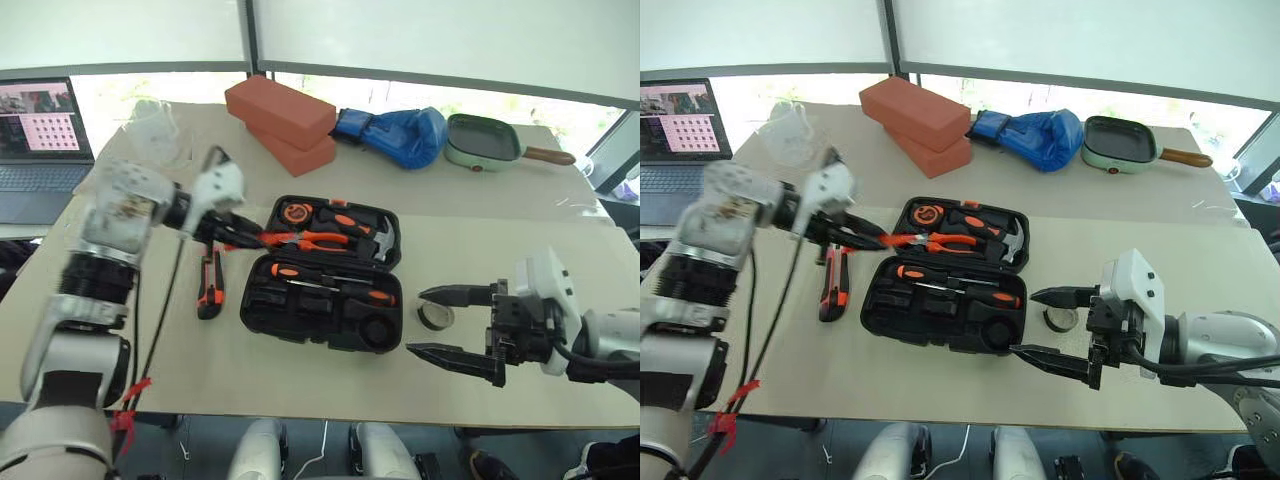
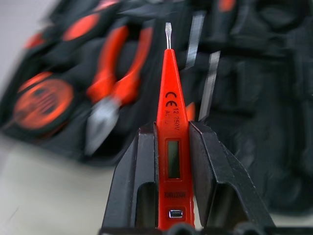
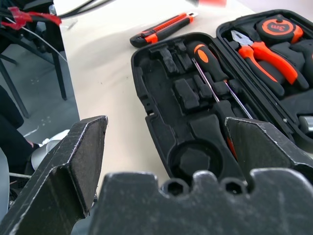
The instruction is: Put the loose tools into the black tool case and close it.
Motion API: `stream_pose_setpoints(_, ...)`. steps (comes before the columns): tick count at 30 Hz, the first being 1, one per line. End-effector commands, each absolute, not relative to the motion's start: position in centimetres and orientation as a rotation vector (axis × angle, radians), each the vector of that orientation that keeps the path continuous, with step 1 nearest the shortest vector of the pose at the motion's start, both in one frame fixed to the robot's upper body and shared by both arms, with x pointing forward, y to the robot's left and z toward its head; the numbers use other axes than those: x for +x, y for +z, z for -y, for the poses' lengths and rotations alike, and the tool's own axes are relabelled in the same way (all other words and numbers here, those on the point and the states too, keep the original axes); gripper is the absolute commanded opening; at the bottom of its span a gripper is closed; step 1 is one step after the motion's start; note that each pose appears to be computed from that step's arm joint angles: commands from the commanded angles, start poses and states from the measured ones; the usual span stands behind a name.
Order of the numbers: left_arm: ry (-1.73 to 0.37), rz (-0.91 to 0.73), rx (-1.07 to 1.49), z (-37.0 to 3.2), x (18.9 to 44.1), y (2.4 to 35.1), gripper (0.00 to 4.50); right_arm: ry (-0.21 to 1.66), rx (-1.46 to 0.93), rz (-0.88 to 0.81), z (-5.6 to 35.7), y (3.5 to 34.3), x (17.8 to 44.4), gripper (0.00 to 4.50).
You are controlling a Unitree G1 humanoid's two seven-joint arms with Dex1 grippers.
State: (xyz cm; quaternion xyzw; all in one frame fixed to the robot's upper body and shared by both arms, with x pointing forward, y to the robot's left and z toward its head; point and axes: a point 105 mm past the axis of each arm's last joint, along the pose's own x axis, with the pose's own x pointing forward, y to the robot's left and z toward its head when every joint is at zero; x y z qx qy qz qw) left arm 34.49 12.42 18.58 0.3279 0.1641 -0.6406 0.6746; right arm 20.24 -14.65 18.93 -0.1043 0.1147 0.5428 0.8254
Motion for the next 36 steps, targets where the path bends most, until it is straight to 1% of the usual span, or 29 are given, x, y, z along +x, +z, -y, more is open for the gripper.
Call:
stream_pose_setpoints(1, -1.526, -0.357, 0.828, -10.8, 33.6, 18.0, 0.45, 1.13, -0.274, -0.182, 14.4, 19.8, 20.0, 4.5)
stream_pose_setpoints(4, -1.559, -0.383, 0.846, -10.0, 33.3, 17.3, 0.45, 1.117, -0.273, -0.176, 14.3, 19.7, 19.8, 4.5)
stream_pose_setpoints(8, -1.6, -0.45, 0.889, -10.3, 32.7, 16.0, 0.45, 1.09, -0.273, -0.171, 14.4, 19.7, 19.7, 4.5)
stream_pose_setpoints(13, -1.57, -0.552, 0.864, -10.7, 33.1, 14.3, 0.45, 1.067, -0.272, -0.159, 14.3, 19.6, 19.7, 4.5)
stream_pose_setpoints(18, -1.557, -0.542, 0.84, -9.8, 33.5, 13.9, 0.45, 1.056, -0.276, -0.151, 14.3, 19.8, 19.9, 4.5)
stream_pose_setpoints(25, -1.515, -0.552, 0.861, -10.0, 34.4, 12.9, 0.45, 1.055, -0.273, -0.141, 14.2, 20.0, 20.0, 4.5)
stream_pose_setpoints(36, -1.531, -0.587, 0.868, -10.8, 33.9, 12.8, 0.45, 1.059, -0.27, -0.126, 13.9, 20.4, 20.4, 4.5)
